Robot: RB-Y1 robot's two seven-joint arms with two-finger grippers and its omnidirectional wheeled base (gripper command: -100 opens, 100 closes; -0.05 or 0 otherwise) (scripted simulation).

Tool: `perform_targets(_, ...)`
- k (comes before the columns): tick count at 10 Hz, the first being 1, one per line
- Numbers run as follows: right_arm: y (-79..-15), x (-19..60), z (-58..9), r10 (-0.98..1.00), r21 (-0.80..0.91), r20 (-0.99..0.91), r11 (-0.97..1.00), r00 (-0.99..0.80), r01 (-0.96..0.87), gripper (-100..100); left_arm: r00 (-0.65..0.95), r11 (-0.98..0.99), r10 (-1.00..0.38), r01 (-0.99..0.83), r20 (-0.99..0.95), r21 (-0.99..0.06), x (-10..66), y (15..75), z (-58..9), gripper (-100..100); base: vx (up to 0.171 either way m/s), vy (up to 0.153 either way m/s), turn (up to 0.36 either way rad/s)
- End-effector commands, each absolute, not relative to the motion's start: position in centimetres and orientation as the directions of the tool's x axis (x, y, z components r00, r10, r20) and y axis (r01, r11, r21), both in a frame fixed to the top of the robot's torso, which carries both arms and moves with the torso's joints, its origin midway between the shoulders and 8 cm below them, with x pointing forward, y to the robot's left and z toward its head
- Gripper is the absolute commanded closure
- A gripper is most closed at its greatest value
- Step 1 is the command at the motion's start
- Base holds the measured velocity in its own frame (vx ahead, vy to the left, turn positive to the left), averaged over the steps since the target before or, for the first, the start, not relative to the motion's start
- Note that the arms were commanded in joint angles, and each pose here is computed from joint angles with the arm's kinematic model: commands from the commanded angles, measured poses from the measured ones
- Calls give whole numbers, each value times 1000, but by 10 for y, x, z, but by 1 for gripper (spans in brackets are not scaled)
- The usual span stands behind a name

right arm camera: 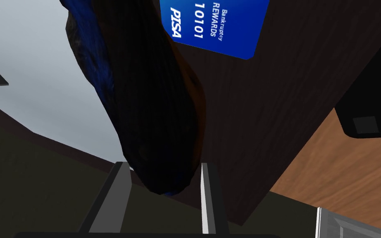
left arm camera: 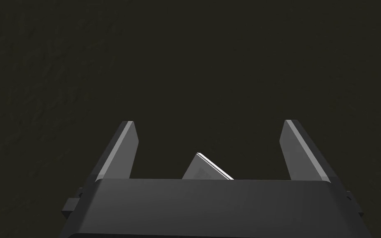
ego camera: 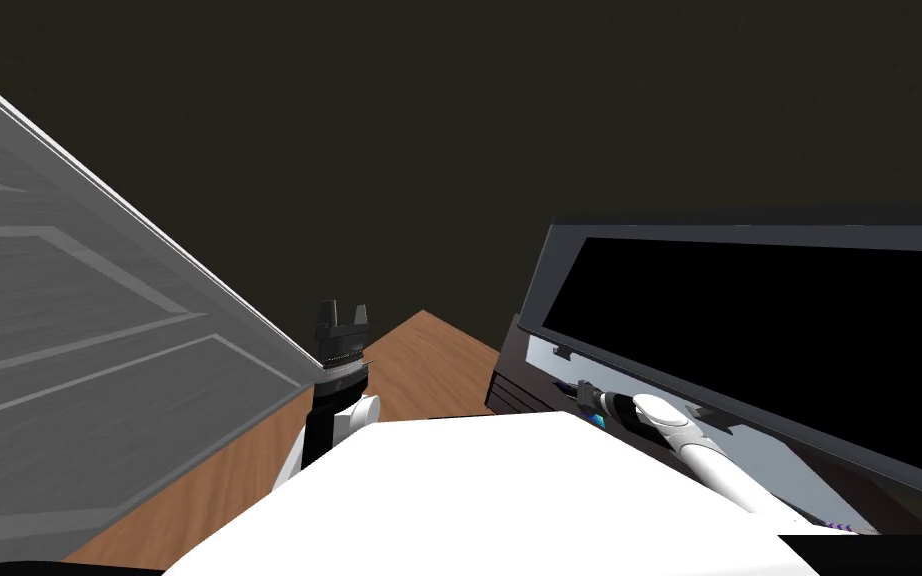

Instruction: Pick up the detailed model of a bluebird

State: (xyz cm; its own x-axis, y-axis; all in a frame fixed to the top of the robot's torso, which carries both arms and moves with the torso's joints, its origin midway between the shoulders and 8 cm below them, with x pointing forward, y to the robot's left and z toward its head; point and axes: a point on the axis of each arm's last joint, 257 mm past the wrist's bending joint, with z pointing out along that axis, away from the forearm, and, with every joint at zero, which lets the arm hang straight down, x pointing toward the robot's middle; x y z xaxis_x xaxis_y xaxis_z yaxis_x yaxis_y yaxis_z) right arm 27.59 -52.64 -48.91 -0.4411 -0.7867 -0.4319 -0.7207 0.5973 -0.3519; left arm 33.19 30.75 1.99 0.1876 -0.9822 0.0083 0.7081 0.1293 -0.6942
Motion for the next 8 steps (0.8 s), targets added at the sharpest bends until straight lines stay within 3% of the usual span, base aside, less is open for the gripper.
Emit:
perform_targets(1, -533, 273, -490, -804, -359, -401, 578, -438, -732, 100, 188, 129, -982, 708, 8, -694, 332, 307, 20, 0, 5, 3, 21)
perform_targets(4, -530, 277, -485, -802, -358, -408, 580, -436, -731, 100, 188, 130, -982, 708, 8, -694, 332, 308, 20, 0, 37, 8, -153)
perform_targets(7, -545, 266, -489, -834, -364, -340, 543, -435, -756, 100, 188, 129, -982, 708, 8, -694, 332, 307, 20, 0, 9, 3, 19)
perform_targets(8, -533, 273, -484, -813, -355, -383, 568, -439, -743, 100, 188, 129, -982, 708, 8, -694, 332, 307, 20, 0, 49, -3, -334)
